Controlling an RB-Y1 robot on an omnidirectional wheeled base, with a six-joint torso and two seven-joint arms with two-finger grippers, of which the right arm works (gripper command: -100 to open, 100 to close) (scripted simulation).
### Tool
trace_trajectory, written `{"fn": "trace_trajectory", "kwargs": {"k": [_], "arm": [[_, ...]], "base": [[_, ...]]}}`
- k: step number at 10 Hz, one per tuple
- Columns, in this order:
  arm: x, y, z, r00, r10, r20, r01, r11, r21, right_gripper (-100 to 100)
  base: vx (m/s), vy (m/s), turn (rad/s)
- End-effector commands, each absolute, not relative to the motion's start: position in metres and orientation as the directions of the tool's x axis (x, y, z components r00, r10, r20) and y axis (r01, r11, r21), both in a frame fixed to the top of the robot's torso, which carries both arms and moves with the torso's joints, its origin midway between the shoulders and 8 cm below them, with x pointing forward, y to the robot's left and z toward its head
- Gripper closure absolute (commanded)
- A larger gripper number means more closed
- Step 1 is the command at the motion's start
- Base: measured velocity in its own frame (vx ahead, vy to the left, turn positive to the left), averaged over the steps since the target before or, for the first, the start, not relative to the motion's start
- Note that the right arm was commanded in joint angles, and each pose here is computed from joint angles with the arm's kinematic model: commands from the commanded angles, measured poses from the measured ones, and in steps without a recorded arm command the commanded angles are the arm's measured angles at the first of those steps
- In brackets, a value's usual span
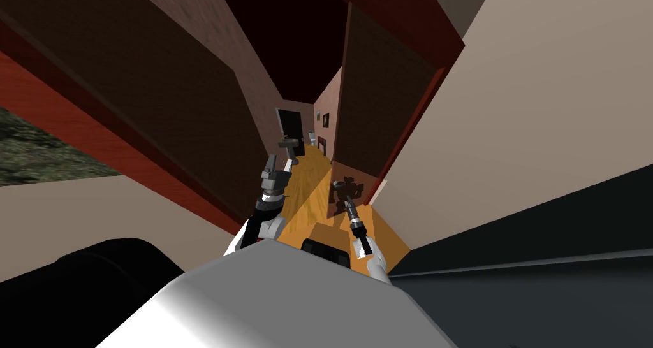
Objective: Push the door open
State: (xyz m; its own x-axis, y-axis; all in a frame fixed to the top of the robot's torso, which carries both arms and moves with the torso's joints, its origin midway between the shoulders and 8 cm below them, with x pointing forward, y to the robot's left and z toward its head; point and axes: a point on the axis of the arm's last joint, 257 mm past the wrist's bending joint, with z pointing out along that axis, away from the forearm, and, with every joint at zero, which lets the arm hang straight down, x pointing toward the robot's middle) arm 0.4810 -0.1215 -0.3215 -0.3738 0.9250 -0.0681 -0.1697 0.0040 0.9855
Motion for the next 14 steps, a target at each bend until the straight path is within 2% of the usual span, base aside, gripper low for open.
{"fn": "trace_trajectory", "kwargs": {"k": [1, 14], "arm": [[0.479, -0.116, -0.332, -0.390, 0.919, -0.061, -0.148, 0.003, 0.989, -100], [0.465, -0.082, -0.389, -0.481, 0.877, -0.006, -0.010, 0.001, 1.000, -100]], "base": [[0.067, -0.063, 0.049], [0.064, -0.068, 0.038]]}}
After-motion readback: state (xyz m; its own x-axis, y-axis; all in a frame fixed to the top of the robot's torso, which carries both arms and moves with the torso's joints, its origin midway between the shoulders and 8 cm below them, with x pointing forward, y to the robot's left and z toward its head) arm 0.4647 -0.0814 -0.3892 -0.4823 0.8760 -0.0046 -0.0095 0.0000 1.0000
